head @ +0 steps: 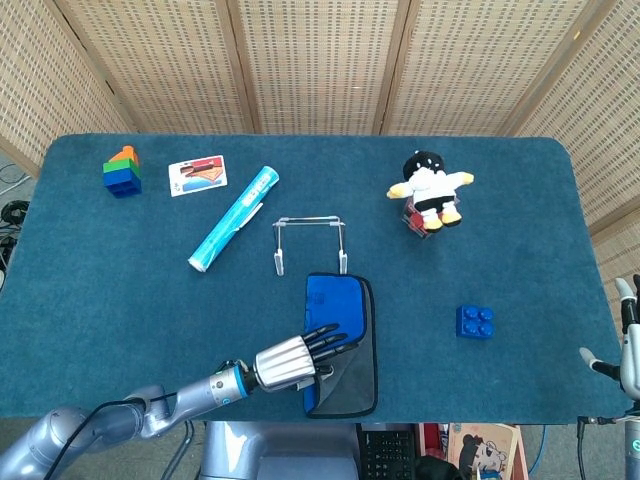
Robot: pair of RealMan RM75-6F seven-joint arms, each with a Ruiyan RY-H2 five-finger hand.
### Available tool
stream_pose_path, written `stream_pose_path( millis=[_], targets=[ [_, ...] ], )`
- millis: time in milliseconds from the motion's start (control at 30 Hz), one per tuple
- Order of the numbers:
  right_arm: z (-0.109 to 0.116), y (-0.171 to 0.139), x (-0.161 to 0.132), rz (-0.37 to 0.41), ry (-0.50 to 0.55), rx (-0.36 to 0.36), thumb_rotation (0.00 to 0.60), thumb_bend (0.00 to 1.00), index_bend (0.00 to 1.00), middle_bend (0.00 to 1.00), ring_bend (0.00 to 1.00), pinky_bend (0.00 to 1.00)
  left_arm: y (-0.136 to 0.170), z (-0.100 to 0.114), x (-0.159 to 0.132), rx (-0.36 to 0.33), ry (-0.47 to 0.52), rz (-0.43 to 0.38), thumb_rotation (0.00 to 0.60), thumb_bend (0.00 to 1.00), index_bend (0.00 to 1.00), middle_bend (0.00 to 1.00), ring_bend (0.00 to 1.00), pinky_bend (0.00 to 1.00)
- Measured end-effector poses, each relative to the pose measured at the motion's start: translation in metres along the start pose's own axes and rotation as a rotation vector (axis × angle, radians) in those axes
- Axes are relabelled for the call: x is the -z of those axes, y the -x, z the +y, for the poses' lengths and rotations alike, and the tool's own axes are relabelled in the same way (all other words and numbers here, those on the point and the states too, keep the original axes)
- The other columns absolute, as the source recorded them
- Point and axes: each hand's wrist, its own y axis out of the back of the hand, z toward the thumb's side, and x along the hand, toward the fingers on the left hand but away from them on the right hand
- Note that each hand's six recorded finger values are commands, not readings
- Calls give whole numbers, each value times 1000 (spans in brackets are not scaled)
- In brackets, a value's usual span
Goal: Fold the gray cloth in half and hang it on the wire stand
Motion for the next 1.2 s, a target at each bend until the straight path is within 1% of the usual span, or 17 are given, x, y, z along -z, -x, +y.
stream_pose_path(
  millis=[267,367,567,667,733,833,867,933,967,1000,1067,1100,1200],
  targets=[
    [-1,1,0,-2,-5,0,600,0,0,0,0,0,-19,8,-14,-37,-64,-82,600,500,702,0,0,0],
    [0,1,0,-3,-7,2,600,0,0,0,0,0,-31,11,-21,-55,-72,-105,600,500,696,0,0,0],
    [1,0,-1,2,-22,14,600,0,0,0,0,0,-52,8,-35,-60,-76,-134,600,500,695,0,0,0],
    [2,-1,-5,32,-28,17,600,0,0,0,0,0,-63,5,-40,-53,-78,-136,600,499,685,0,0,0],
    [2,-2,-9,68,-24,16,600,0,0,0,0,0,-70,2,-44,-44,-78,-135,600,497,674,0,0,0],
    [2,-3,-11,107,-22,13,600,0,0,0,0,0,-78,-2,-45,-31,-91,-128,600,495,641,0,0,0],
    [2,-3,-11,115,-24,12,600,0,0,0,0,0,-80,-3,-46,-26,-96,-125,600,493,607,0,0,0],
    [2,-3,-13,129,-20,8,600,0,0,0,0,0,-83,-5,-46,-19,-100,-118,600,486,481,0,0,0],
    [2,-4,-13,135,-17,6,600,0,0,0,0,0,-85,-6,-46,-15,-99,-112,600,480,371,0,0,0],
    [2,-4,-13,140,-15,5,600,0,0,0,0,0,-86,-7,-46,-13,-98,-109,600,466,218,0,0,0],
    [3,-4,-13,144,-15,4,600,0,0,0,0,0,-89,-8,-47,-11,-92,-103,600,429,37,0,0,0],
    [3,-5,-13,144,-13,4,600,0,0,0,0,0,-90,-8,-47,-12,-88,-101,600,410,9,0,0,0],
    [4,-5,-12,141,-10,5,600,0,0,0,0,0,-92,-6,-46,-26,-80,-91,600,308,0,0,0,0]
  ],
)
